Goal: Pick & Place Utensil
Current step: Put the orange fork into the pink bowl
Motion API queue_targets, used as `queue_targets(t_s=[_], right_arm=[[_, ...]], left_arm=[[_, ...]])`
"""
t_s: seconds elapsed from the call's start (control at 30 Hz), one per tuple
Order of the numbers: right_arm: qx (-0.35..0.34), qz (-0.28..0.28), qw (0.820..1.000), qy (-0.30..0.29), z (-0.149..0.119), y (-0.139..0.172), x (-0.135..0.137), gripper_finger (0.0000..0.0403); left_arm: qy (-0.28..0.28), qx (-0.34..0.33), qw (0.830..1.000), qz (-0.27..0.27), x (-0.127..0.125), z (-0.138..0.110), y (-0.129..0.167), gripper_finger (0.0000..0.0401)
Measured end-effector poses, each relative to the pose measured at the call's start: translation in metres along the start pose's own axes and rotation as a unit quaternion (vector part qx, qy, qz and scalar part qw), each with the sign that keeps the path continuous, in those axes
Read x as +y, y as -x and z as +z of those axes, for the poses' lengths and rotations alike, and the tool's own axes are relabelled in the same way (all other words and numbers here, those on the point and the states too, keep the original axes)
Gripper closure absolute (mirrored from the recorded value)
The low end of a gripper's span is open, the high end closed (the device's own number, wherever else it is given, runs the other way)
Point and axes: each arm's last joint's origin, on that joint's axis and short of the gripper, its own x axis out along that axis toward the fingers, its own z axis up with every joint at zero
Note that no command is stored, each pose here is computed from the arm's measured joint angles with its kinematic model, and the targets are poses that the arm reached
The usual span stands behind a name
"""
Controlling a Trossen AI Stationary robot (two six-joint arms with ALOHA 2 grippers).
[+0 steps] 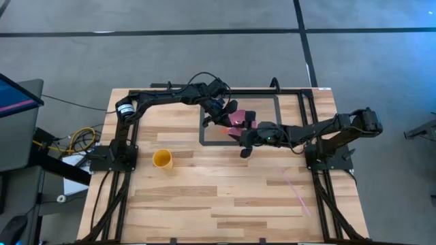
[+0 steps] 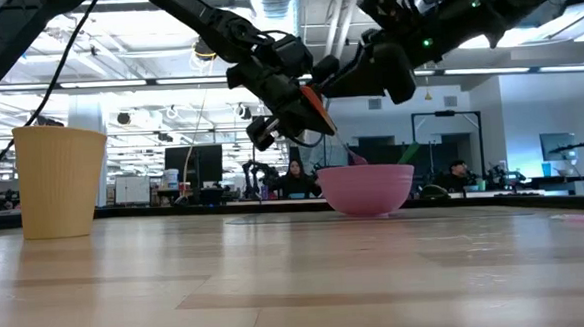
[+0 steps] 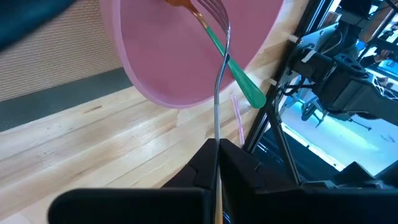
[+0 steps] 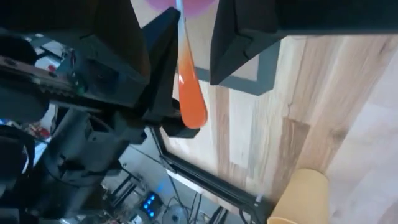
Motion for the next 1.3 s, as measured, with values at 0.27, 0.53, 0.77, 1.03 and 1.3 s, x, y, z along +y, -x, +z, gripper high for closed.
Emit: queue_targets(t_s=[0.27,0.53,0.77,1.03,1.3], right_arm=[[-0.03,0.037,0.999,-0.003,0.002,-0.001,0.0,0.023],[-0.032,0.037,0.999,-0.004,0.002,-0.001,0.0,0.0235],[-0.023,0.037,0.999,0.003,-0.003,-0.007,0.002,0.0233],[-0.009,-0.028,0.999,0.03,-0.01,-0.024,0.011,0.0239],[0.007,-0.053,0.997,0.061,-0.01,-0.025,0.017,0.0312]], left_arm=[[-0.004,0.003,1.0,0.0,-0.001,-0.003,-0.002,0.0387],[0.002,0.005,1.0,-0.004,-0.003,-0.005,-0.004,0.0387],[-0.007,0.006,1.0,-0.016,-0.007,-0.008,-0.008,0.0387],[-0.008,0.003,1.0,-0.021,-0.008,-0.009,-0.008,0.0387],[-0.011,0.005,1.0,-0.022,-0.008,-0.009,-0.008,0.0387]])
